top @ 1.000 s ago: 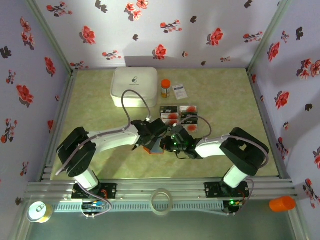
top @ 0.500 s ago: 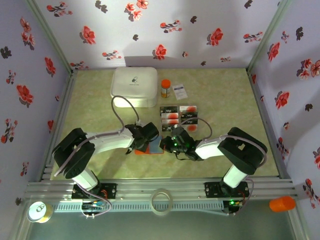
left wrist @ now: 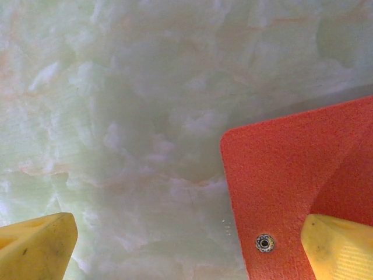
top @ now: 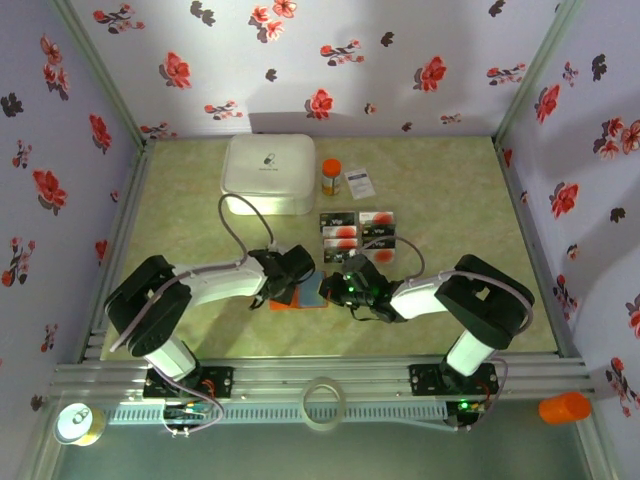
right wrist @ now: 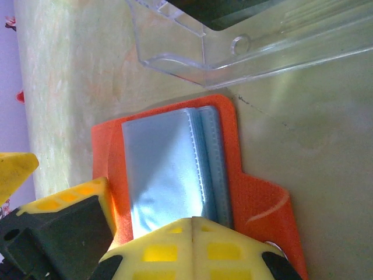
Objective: Put the credit cards into the card holder
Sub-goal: Open the card holder at the bottom-center of the table.
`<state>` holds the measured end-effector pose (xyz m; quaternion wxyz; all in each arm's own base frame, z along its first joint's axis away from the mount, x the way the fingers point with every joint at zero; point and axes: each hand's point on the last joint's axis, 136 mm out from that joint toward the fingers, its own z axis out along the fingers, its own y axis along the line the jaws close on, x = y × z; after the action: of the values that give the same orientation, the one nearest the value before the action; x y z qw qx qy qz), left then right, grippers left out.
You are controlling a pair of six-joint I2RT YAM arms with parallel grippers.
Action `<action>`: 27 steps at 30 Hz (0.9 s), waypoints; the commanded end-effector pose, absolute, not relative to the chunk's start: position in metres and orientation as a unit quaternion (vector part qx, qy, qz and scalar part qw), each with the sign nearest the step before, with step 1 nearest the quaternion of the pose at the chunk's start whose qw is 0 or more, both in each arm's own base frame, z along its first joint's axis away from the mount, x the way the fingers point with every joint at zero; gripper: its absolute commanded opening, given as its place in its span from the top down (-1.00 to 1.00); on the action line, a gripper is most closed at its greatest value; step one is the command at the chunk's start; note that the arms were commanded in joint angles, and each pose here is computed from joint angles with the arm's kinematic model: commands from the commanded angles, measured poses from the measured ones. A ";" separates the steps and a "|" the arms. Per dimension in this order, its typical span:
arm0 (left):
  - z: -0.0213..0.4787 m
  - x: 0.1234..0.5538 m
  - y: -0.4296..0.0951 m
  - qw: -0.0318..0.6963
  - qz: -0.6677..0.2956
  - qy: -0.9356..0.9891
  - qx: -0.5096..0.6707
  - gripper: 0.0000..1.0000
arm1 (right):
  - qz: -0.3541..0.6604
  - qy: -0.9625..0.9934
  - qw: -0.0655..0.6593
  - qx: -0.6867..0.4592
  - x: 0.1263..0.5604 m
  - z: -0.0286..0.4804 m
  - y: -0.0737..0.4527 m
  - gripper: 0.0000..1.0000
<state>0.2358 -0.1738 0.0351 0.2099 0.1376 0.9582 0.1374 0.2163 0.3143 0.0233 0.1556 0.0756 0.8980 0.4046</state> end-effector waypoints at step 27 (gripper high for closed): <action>0.101 0.243 -0.292 0.192 -0.357 0.907 -0.116 -0.99 | 0.338 0.930 0.122 0.077 0.191 -0.016 0.293 1.00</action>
<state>0.2461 -0.2914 0.0964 0.1931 -0.0812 0.9231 -0.3227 0.2134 0.3160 0.0231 0.1618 0.0716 0.8978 0.4032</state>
